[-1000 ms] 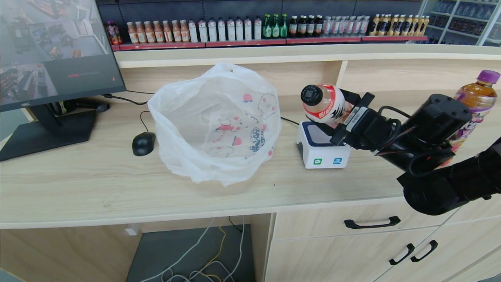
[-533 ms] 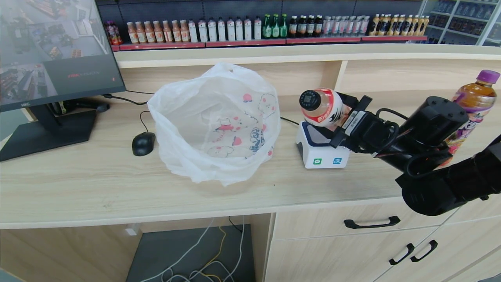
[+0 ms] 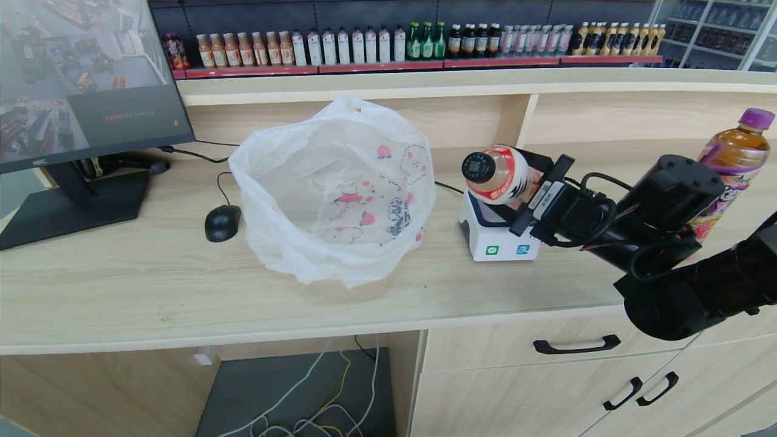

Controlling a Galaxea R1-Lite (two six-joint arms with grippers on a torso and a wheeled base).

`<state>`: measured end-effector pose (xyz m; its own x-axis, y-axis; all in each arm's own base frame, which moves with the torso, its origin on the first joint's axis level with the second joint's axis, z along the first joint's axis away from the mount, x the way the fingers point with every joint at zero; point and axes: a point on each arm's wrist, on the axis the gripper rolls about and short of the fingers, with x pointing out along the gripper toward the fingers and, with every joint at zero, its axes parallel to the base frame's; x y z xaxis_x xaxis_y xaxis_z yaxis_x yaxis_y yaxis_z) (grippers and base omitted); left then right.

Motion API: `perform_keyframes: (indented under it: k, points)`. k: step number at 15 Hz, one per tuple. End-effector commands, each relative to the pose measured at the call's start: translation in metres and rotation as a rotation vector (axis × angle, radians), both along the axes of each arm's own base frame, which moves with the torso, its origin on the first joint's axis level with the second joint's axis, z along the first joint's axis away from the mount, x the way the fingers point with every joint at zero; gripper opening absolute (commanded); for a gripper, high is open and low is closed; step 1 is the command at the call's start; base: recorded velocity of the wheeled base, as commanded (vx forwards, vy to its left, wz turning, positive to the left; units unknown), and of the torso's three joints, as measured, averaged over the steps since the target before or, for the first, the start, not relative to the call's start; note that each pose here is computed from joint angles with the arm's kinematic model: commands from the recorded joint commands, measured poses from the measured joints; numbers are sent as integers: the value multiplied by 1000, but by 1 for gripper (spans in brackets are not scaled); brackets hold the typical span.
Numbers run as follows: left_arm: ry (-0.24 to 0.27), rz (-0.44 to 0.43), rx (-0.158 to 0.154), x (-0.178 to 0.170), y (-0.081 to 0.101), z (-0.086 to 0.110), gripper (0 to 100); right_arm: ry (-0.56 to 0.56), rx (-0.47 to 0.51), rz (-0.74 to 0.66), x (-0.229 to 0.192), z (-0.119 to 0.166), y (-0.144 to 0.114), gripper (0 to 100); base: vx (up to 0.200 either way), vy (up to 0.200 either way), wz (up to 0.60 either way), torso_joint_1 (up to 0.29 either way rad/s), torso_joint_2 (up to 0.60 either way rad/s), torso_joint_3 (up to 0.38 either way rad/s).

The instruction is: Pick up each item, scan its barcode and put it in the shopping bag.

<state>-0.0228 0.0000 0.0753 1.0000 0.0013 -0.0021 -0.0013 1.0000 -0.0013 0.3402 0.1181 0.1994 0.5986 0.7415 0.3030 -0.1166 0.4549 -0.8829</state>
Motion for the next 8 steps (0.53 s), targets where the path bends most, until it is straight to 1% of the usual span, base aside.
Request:
perform_keyframes:
  k: [1, 8]
  points:
    - [-1, 0, 0, 0, 0, 0, 100, 8, -6, 2, -1, -2, 0, 0, 0, 0, 0, 0, 0, 0]
    - [-1, 0, 0, 0, 0, 0, 100, 13, -11, 7, -1, -5, 1, 0, 0, 0, 0, 0, 0, 0]
